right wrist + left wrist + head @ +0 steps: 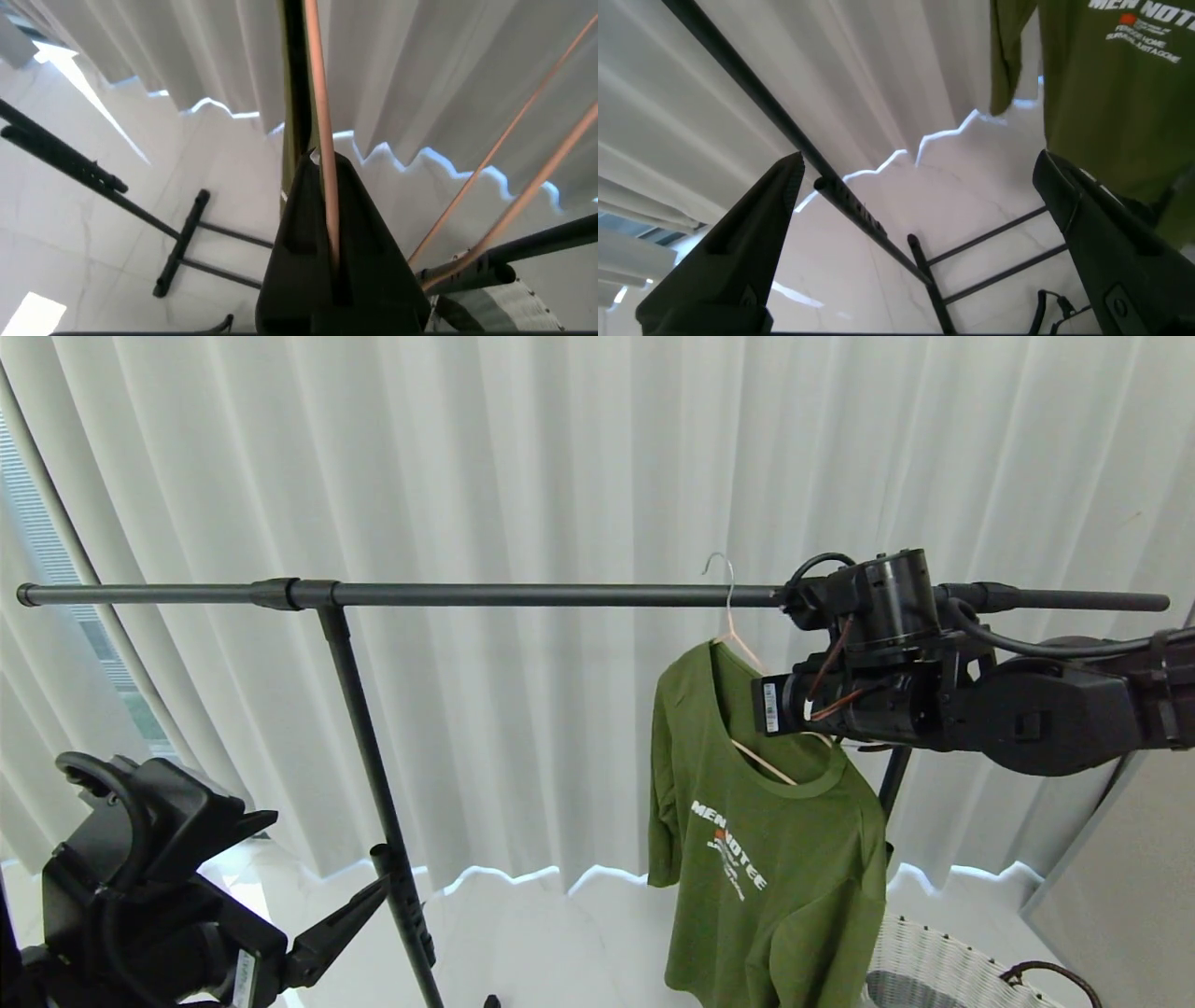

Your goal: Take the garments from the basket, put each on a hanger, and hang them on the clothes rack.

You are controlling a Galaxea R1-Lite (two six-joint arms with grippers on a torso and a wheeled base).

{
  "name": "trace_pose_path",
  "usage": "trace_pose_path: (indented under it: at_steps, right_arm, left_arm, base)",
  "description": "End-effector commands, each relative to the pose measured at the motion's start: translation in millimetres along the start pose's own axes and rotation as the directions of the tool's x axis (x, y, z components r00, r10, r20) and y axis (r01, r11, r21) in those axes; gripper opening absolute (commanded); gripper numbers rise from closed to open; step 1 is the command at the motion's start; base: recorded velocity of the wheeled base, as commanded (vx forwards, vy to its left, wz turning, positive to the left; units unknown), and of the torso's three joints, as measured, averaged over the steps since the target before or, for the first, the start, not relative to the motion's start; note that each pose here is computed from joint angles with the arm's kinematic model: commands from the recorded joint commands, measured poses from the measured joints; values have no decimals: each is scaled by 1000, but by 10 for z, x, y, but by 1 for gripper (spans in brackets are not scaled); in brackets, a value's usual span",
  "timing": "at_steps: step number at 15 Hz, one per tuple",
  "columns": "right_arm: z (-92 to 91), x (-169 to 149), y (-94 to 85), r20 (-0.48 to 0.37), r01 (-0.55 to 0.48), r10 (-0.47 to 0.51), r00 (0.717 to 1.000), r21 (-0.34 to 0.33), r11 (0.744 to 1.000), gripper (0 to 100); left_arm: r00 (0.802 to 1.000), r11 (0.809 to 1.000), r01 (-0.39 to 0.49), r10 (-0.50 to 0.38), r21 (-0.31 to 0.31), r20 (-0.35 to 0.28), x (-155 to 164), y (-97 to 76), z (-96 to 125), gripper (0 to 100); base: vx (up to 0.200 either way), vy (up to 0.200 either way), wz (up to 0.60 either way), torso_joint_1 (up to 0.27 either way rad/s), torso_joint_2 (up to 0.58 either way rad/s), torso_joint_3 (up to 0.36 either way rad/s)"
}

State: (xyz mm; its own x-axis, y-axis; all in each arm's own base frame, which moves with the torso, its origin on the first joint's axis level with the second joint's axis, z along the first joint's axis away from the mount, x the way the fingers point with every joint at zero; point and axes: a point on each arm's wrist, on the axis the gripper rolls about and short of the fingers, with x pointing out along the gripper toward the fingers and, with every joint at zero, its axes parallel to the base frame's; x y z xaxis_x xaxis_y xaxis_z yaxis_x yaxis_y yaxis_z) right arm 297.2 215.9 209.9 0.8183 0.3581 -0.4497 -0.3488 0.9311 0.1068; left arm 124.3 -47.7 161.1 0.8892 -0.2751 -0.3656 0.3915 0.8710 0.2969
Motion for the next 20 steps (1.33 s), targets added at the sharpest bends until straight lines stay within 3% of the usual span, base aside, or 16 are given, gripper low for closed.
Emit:
trace_pose_path:
  at_steps: [1,8,9,12,15,18,20]
  right_arm:
    - [-51,70,11,-19,3,-3,1000,-5,1000,0]
    - [-100,64,99,-30,-14,13,999,-14,1000,0]
    - [-94,49,97,-28,-14,13,1000,-14,1000,100]
    - [-37,-78,109,-2,-24,24,1000,-10,1000,100]
    - [33,-548,52,52,-48,48,998,-9,999,100]
    - [-56,-1101,-135,53,-37,40,998,-50,998,100]
    - [-142,-1491,-388,77,15,-9,997,-88,996,100]
  left_arm:
    - [1000,1000,0,0,0,-1,-1,-1,-3,100]
    - [1000,1000,0,0,0,-1,-4,-2,-7,100]
    - [1000,1000,-1,1,0,1,-7,-1,-6,100]
    - [1000,1000,-1,1,0,2,-10,-1,-5,100]
    - [1000,1000,-7,7,-4,2,-9,8,-6,100]
    - [1000,1000,-13,13,-5,-5,-3,11,-11,100]
    - [999,999,-49,49,-17,-22,5,61,-34,100]
  base:
    - [0,0,0,0,0,0]
    - [0,0,0,0,0,0]
    - [0,0,0,0,0,0]
    - [0,0,0,0,0,0]
    - [0,0,0,0,0,0]
    - [0,0,0,0,0,0]
    - [0,0,0,0,0,0]
